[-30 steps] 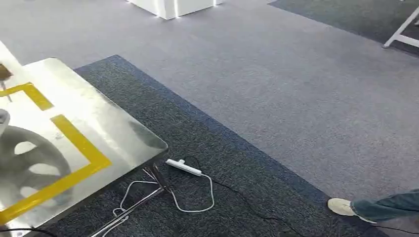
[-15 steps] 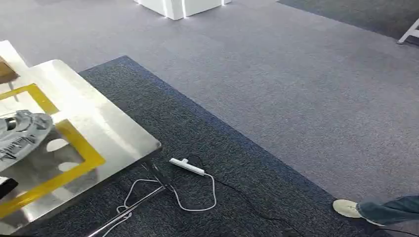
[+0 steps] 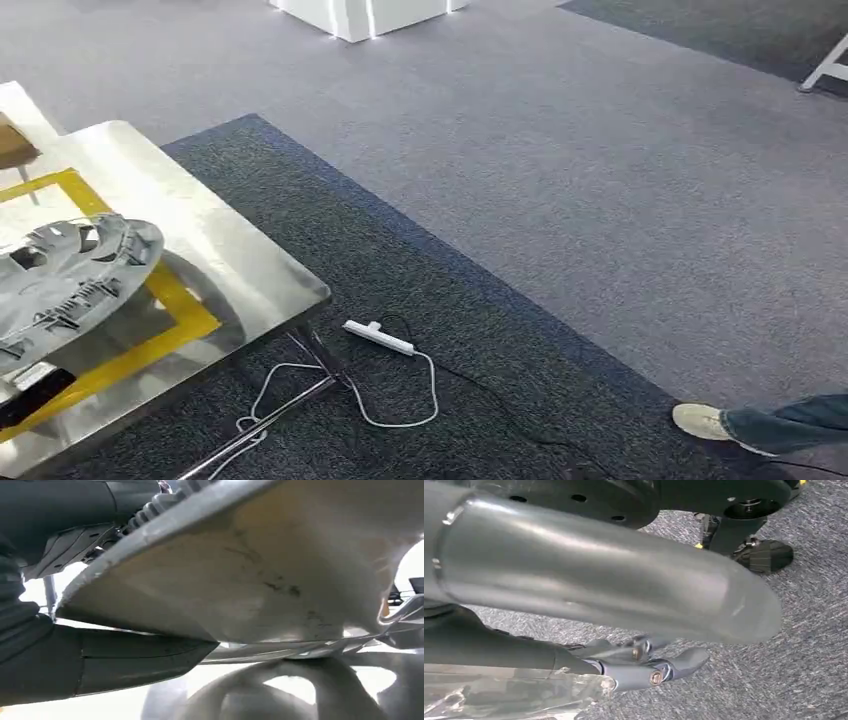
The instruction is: Take the parts from the cabinet and place them on the table.
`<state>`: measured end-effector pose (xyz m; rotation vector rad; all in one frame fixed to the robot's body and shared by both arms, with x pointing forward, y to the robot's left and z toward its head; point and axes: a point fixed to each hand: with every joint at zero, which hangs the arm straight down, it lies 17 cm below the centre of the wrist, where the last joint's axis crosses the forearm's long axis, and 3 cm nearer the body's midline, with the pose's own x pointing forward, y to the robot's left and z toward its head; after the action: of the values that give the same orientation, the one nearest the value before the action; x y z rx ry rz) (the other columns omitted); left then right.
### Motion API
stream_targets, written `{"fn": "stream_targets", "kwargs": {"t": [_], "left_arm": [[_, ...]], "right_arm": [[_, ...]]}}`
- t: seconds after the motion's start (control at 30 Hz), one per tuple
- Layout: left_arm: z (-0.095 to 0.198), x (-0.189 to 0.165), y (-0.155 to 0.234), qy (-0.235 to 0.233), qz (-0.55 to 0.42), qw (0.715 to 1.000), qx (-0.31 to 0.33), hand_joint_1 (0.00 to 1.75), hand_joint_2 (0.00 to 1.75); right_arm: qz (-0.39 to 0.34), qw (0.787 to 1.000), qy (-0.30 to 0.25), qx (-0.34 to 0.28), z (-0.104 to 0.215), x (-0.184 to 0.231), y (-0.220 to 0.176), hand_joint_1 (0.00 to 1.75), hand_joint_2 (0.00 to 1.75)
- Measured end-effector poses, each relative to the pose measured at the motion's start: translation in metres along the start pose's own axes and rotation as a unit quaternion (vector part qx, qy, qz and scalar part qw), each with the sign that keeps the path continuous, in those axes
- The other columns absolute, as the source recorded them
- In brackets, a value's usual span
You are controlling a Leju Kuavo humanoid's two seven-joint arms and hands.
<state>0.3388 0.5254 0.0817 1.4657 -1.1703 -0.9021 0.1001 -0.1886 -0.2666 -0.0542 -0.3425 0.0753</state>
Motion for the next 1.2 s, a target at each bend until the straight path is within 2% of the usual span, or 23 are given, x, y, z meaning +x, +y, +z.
{"fn": "stream_targets", "kwargs": {"t": [0.53,0.57,0.7,0.73,1.2], "left_arm": [[0.000,0.004,-0.002,-0.006,0.002,1.000,-0.003,1.75,1.75],[0.000,0.004,-0.002,-0.005,0.001,1.000,-0.003,0.00,1.75],[0.000,-0.003,0.001,0.006,-0.003,1.000,0.001,0.00,1.75],[0.000,-0.004,0.001,0.007,-0.004,1.000,0.001,0.00,0.00],[0.007,-0.025,-0.011,0.042,-0.014,0.998,-0.039,0.00,0.00]], "right_arm": [[0.001,1.000,-0.001,0.002,0.000,0.001,0.001,0.00,0.00],[0.002,1.000,-0.002,0.002,0.000,0.001,0.001,0.00,0.00],[0.001,1.000,-0.002,0.002,0.000,0.001,0.001,0.00,0.00],[0.001,1.000,-0.002,0.002,0.000,0.001,0.000,0.00,0.00],[-0.001,1.000,0.004,0.001,0.000,-0.001,0.000,0.00,0.00]]}}
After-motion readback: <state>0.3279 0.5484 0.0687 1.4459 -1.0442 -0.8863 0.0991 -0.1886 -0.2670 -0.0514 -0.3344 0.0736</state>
